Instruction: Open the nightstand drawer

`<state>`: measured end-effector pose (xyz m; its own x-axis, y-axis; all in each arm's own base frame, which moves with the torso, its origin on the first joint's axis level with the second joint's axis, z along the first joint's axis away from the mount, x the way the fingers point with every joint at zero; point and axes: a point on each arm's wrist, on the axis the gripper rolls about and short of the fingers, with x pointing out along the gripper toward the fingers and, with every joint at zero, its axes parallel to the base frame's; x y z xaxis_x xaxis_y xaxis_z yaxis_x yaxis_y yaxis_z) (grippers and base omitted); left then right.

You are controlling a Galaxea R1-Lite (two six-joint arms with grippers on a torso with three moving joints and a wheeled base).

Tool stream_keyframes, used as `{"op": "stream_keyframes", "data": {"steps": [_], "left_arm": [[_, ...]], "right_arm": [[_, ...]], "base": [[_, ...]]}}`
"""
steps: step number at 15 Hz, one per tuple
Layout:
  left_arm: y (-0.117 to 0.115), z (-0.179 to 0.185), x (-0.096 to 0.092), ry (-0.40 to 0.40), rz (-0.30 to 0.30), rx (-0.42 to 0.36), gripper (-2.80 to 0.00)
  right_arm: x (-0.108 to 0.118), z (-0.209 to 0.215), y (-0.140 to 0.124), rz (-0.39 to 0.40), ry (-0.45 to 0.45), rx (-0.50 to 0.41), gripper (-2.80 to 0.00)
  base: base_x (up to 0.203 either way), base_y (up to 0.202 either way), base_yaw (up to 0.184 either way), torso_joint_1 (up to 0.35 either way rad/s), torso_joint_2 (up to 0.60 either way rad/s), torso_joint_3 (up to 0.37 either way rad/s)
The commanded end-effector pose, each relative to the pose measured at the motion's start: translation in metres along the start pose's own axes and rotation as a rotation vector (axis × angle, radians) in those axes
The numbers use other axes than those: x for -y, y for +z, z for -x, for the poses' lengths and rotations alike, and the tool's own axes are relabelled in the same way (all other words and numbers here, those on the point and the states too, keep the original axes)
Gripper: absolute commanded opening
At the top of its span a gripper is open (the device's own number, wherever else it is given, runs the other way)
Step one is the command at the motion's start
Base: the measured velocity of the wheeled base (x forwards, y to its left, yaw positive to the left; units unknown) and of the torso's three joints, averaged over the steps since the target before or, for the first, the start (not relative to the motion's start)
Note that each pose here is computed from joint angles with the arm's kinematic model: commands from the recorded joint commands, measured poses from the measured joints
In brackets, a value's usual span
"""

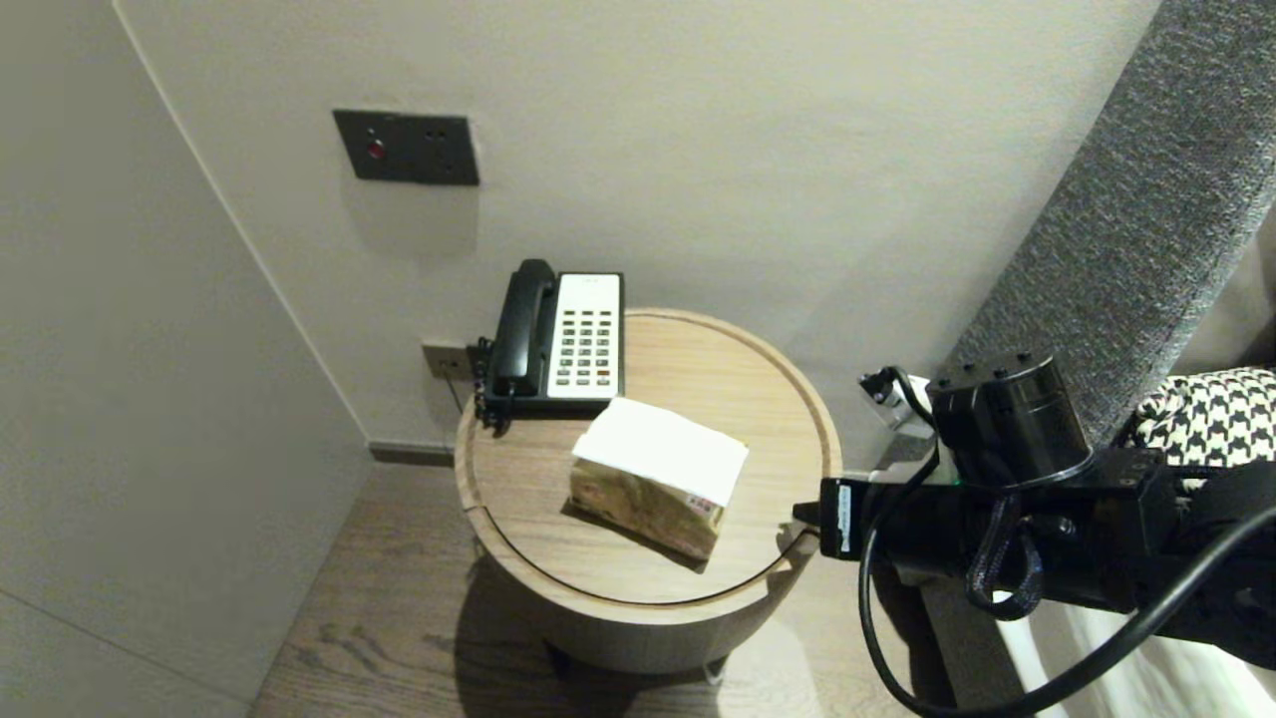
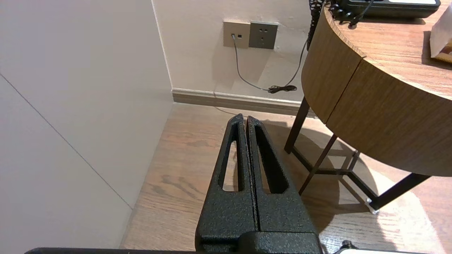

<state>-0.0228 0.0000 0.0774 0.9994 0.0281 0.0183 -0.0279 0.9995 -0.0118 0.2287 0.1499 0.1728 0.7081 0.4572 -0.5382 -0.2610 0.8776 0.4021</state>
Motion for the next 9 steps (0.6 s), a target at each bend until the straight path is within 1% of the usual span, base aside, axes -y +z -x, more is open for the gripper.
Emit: {"op": "stream_keyframes", "data": {"steps": [1, 5, 9], "left_arm": [[0.0, 0.0, 0.0, 0.001, 0.001, 0.005, -2.8], [0.0, 0.0, 0.0, 0.001, 0.001, 0.005, -2.8], [0.0, 0.0, 0.0, 0.001, 0.001, 0.006, -2.8]], "right_arm": [[0.001, -0.003, -0.005, 0.0, -0.005, -0.02, -2.8], [0.001, -0.013, -0.012, 0.004, -0.013, -0.06, -2.8], [0.003, -0.017, -0.016, 0.004, -0.021, -0.078, -2.8]], "base": [[0.0, 0.0, 0.0, 0.0, 0.0, 0.0], [0.0, 0.0, 0.0, 0.0, 0.0, 0.0], [0.0, 0.0, 0.0, 0.0, 0.0, 0.0]]}}
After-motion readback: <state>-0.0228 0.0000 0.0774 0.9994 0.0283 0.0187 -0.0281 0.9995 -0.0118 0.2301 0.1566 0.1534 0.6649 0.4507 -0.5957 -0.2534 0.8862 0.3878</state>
